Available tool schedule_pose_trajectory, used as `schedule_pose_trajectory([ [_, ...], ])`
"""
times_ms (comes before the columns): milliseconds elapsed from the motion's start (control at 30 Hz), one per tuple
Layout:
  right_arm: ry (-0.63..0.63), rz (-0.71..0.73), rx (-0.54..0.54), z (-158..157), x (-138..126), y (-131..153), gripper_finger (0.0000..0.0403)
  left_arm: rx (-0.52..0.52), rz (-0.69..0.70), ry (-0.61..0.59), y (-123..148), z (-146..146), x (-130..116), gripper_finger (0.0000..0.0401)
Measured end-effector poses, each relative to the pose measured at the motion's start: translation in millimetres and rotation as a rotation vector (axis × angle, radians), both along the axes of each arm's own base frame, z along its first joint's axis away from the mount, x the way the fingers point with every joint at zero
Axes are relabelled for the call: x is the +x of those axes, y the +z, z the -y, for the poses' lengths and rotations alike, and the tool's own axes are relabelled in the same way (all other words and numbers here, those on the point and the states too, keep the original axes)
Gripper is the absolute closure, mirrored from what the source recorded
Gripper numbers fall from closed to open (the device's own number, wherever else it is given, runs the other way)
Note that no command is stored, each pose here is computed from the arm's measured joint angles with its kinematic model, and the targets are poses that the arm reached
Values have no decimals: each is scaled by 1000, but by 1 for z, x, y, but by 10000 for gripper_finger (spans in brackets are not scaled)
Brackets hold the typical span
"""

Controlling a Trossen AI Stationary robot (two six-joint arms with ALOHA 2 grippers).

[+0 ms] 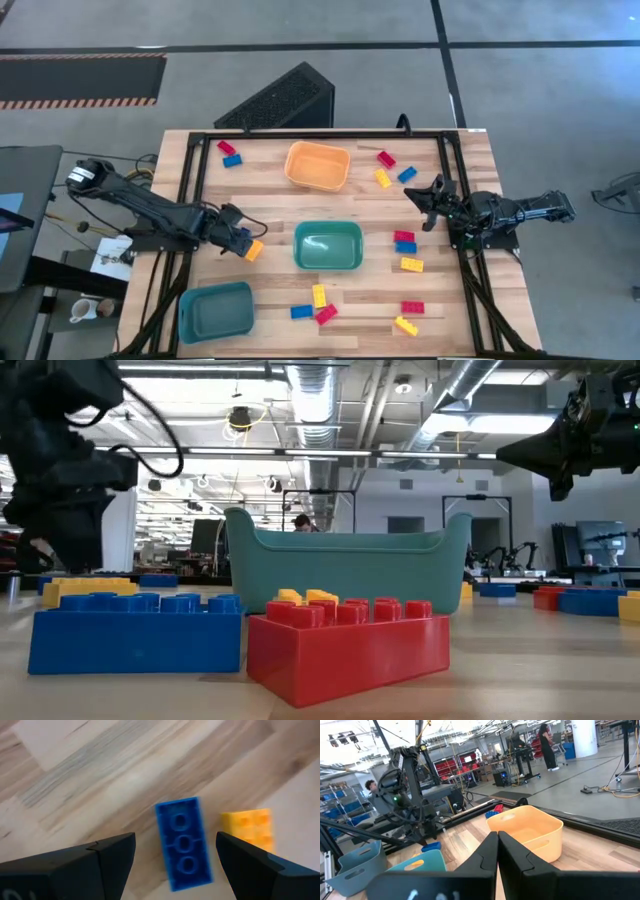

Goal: Sort & place blocks by color
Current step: Put the blue game piece into the green bin

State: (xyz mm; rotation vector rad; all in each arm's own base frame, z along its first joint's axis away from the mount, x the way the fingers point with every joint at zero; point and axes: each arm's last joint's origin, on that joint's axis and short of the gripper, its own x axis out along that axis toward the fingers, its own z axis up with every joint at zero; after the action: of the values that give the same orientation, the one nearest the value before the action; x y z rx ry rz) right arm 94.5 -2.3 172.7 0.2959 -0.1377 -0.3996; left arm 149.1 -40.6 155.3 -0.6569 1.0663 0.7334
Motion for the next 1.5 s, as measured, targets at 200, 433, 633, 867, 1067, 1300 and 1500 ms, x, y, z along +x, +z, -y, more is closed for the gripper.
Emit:
schedule_pose_trajectory([
  [200,0,0,0,0,0,0,368,0,-2,28,-11,-2,-5,143],
  [433,0,0,0,0,0,0,368,28,5,2,-11,-2,-4,143],
  [633,0,0,0,0,0,0,368,33,31,-12,1,-1,2,143],
  [867,0,0,0,0,0,0,368,43,67,-6,4,0,7,143],
  [1067,0,0,0,0,0,0,368,70,3,6,-5,1,10,143],
  [1300,0,0,0,0,0,0,368,58,-138,-4,-25,5,15,143],
  [1500,0,0,0,0,0,0,368,74,-159,-20,-30,5,17,177],
])
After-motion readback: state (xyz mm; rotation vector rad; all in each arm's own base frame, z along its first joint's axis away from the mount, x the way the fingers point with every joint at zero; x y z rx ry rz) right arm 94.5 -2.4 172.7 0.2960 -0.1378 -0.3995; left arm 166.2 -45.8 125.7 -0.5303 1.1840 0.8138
